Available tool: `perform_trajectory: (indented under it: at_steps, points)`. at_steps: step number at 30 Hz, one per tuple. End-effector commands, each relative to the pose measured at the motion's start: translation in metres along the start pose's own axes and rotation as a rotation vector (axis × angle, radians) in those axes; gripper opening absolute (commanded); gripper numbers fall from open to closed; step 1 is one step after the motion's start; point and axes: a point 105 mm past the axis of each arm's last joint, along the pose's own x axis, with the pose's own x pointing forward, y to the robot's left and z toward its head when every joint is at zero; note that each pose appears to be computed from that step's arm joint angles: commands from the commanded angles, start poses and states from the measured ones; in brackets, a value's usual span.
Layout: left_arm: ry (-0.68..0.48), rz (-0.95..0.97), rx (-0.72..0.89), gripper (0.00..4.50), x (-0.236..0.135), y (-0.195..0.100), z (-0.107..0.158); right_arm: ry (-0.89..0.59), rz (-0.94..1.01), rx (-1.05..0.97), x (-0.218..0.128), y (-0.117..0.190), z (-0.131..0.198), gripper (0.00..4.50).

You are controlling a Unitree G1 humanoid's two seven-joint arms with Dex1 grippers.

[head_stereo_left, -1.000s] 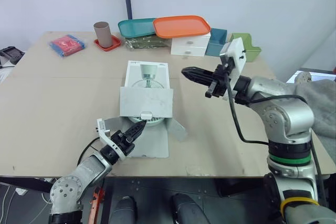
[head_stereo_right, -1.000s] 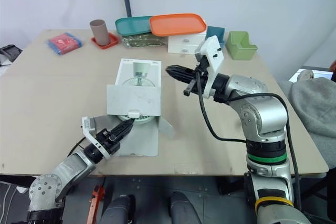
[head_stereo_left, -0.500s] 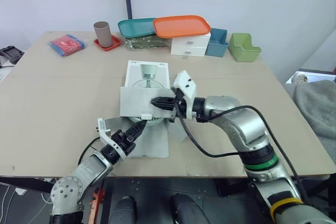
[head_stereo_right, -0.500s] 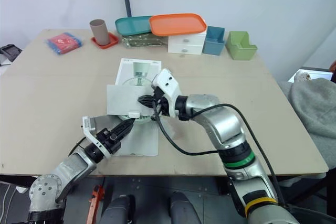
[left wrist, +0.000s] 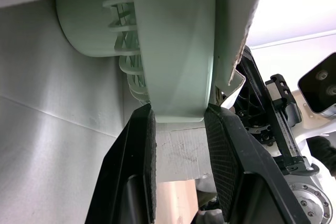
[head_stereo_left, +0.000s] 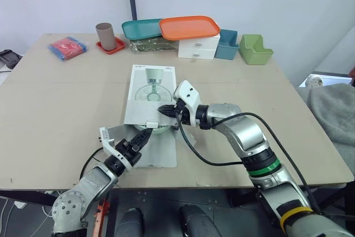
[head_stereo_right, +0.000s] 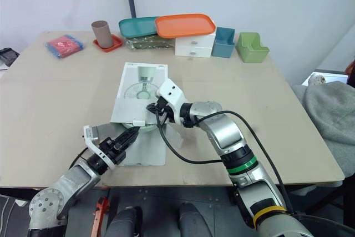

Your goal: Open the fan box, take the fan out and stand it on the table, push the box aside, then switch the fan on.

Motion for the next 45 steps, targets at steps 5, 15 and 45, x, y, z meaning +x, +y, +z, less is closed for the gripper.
perform_trajectory:
  at_steps: [5, 15, 45]
  points:
    - [-0.008, 0.090, 0.007, 0.90, -0.008, 0.015, 0.001, -0.021, 0.060, -0.038, -0.012, 0.006, 0.011, 0.00]
    - [-0.016, 0.104, 0.015, 0.90, -0.011, 0.017, 0.005, 0.035, 0.156, -0.090, -0.040, 0.033, 0.012, 0.00]
    - [-0.018, 0.114, 0.010, 0.90, -0.009, 0.019, 0.003, 0.104, 0.081, -0.058, -0.030, 0.019, -0.001, 0.00]
